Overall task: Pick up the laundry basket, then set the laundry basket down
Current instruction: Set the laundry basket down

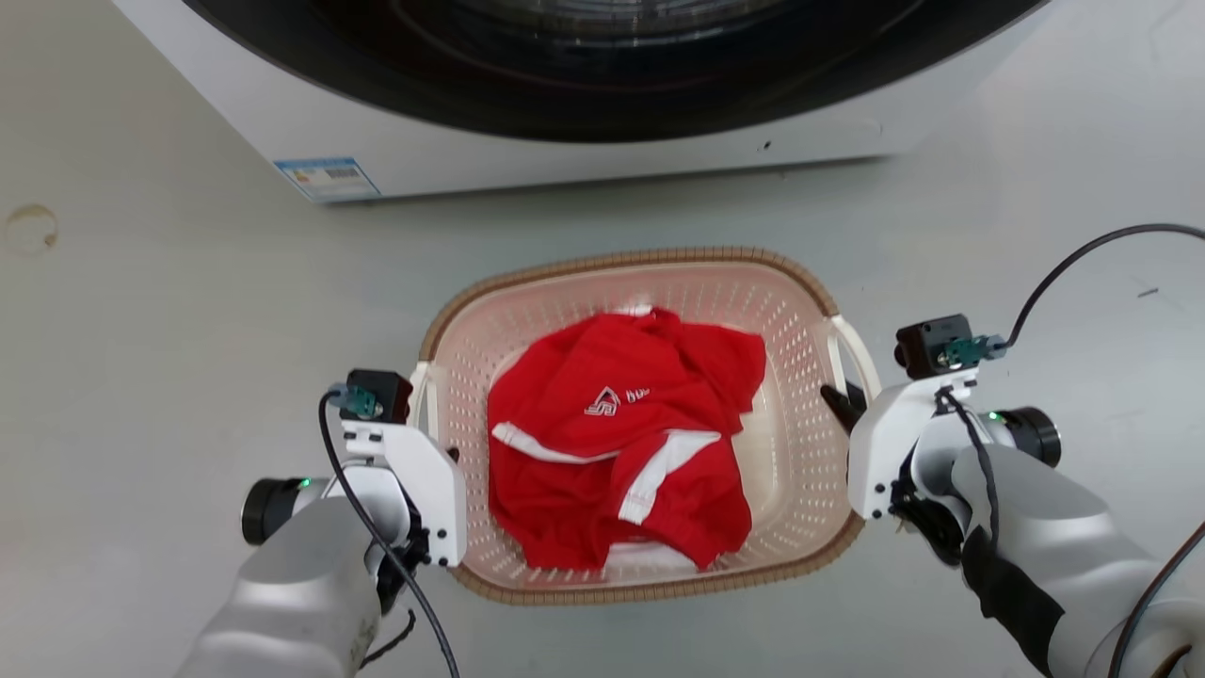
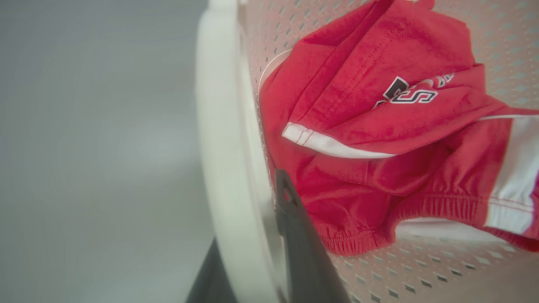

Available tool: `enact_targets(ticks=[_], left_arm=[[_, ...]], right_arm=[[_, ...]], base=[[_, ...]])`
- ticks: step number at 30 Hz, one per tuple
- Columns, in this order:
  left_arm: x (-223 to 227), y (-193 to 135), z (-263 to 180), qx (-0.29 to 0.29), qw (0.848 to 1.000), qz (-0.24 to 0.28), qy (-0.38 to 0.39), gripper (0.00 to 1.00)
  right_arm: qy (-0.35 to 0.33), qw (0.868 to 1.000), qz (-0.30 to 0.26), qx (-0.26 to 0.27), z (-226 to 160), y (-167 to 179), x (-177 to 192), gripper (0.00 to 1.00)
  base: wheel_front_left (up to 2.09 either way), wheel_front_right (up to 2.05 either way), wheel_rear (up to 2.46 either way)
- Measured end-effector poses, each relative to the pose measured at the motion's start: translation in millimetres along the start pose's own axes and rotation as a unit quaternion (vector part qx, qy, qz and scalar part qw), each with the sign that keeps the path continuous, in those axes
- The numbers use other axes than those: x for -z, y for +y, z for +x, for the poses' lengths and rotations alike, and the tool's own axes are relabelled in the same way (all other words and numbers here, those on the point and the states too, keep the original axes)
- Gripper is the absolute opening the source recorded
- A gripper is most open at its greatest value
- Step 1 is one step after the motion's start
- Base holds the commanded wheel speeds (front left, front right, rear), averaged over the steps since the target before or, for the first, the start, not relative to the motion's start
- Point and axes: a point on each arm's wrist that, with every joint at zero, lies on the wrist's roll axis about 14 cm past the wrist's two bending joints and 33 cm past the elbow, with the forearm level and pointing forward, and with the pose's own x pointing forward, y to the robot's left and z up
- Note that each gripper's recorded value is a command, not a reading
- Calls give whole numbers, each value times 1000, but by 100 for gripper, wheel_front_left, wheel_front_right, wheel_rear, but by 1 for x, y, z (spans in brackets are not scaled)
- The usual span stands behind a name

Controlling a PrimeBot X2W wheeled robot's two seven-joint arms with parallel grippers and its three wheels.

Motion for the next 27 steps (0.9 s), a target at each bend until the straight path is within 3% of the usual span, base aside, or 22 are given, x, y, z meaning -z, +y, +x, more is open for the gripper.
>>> enact_targets(ticks=[27], left_arm=[[-30,28,101,-2,999,17,-42,0]], right_arm=[[-38,998,45,20,90,-74,-14,0]], base=[[0,0,0]])
